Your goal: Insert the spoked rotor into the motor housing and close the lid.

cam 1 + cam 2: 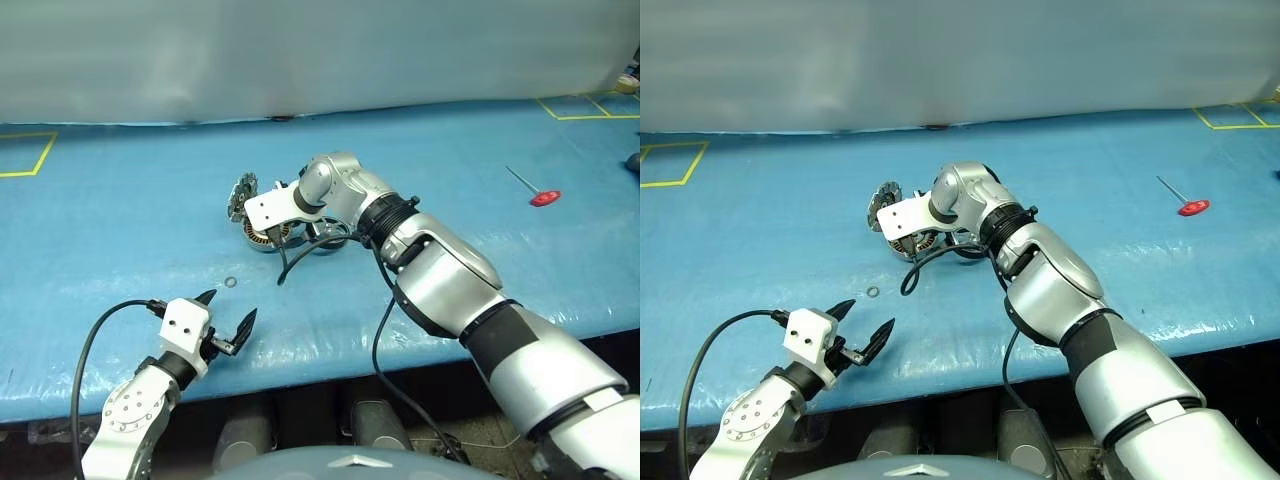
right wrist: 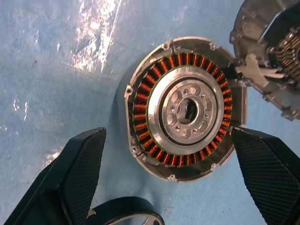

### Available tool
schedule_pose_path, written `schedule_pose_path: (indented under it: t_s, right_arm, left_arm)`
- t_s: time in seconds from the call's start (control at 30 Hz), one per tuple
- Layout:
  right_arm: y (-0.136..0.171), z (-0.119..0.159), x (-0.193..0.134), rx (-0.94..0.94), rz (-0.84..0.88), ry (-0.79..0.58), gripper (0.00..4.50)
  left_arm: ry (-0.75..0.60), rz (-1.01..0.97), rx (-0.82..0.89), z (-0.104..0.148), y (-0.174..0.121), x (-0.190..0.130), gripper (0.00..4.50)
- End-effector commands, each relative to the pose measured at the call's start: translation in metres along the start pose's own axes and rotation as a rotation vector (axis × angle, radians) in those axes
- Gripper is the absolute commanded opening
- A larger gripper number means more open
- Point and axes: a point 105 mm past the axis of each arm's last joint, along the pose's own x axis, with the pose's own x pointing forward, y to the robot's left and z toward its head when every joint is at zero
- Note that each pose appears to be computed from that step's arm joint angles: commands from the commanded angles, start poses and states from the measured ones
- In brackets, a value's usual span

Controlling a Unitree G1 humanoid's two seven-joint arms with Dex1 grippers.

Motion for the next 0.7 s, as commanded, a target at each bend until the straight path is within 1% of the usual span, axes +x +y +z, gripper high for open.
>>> schedule_pose_path:
  t_s: [0.03,0.17,0.23,0.43,0.7]
  right_arm:
    - [-0.012,0.017,-0.006,-0.045,-0.04,-0.037,4.48]
    - [-0.01,0.022,-0.001,-0.053,-0.041,-0.051,4.48]
    - [-0.005,0.022,0.003,-0.058,-0.012,-0.044,4.48]
    - [0.006,0.017,0.011,-0.054,0.039,-0.026,4.48]
    - [0.007,0.005,0.014,-0.002,0.015,0.001,4.48]
  left_arm:
    - [-0.057,-0.007,0.022,0.015,-0.005,-0.002,4.5]
    - [-0.057,-0.006,0.019,0.014,-0.006,-0.001,4.5]
    - [-0.058,-0.005,0.016,0.014,-0.007,-0.001,4.5]
    - [-0.057,0.003,0.004,0.013,-0.01,-0.002,4.5]
    - [-0.055,0.002,-0.005,0.012,-0.013,-0.003,4.5]
